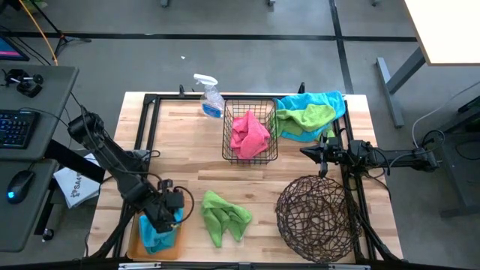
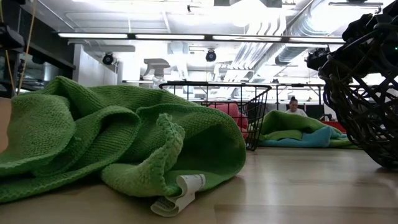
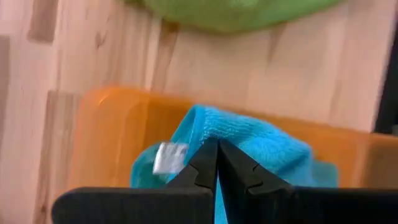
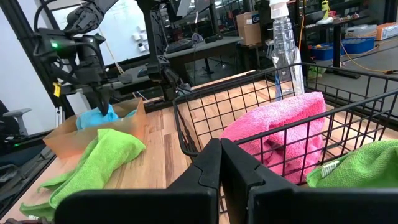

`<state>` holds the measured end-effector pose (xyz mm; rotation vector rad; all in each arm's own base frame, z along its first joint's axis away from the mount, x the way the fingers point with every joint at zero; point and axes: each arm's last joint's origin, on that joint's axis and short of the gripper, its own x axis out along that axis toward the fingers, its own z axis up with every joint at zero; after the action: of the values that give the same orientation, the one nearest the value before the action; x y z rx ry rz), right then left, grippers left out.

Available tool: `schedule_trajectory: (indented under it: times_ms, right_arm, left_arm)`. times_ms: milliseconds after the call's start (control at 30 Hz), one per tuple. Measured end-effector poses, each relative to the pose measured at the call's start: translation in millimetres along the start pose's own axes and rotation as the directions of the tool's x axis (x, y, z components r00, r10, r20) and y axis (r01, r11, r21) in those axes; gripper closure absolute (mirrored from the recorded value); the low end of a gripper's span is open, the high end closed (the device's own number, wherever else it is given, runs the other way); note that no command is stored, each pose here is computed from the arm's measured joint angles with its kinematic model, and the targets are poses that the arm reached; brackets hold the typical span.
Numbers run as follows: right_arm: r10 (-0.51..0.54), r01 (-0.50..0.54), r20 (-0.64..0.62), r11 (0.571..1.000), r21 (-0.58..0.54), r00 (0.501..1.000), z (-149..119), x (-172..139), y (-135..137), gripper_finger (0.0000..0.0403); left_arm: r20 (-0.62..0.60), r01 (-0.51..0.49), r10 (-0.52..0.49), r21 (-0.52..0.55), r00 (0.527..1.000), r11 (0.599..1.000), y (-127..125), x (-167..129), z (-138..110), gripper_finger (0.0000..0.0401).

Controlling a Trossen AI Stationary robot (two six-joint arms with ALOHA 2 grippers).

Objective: Sort microfiber towel by color & place in baskets
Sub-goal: Put the blue towel into the orange bin, then put the green towel into the black woven basket

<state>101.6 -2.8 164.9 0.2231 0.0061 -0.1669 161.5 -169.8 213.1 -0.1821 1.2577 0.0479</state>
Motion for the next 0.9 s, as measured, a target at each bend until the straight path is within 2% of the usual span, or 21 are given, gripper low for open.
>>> schedule_trajectory:
  times_ms: [267, 600, 700, 900]
  right_arm:
    - [0.000, 0.000, 0.000, 1.000, 0.000, 1.000, -0.1, 0.0, 0.0, 0.0402]
    - [0.000, 0.000, 0.000, 1.000, 0.000, 1.000, -0.1, 0.0, 0.0, 0.0402]
    - [0.000, 0.000, 0.000, 1.000, 0.000, 1.000, 0.0, 0.0, 0.0, 0.0402]
    - [0.000, 0.000, 0.000, 1.000, 0.000, 1.000, -0.1, 0.0, 0.0, 0.0402]
  left_arm:
    - [-0.084, -0.058, 0.053, -0.062, 0.995, 0.996, 9.5, 17.4, -23.5, 0.0401]
    - [-0.153, -0.052, 0.030, -0.146, 0.988, 0.988, 18.6, 38.8, -44.1, 0.0401]
    - [-0.187, -0.057, 0.032, -0.134, 0.982, 0.989, 20.2, 29.4, -40.6, 0.0401]
    - [-0.135, -0.111, 0.091, -0.151, 0.987, 0.982, 32.1, -13.0, -28.2, 0.0401]
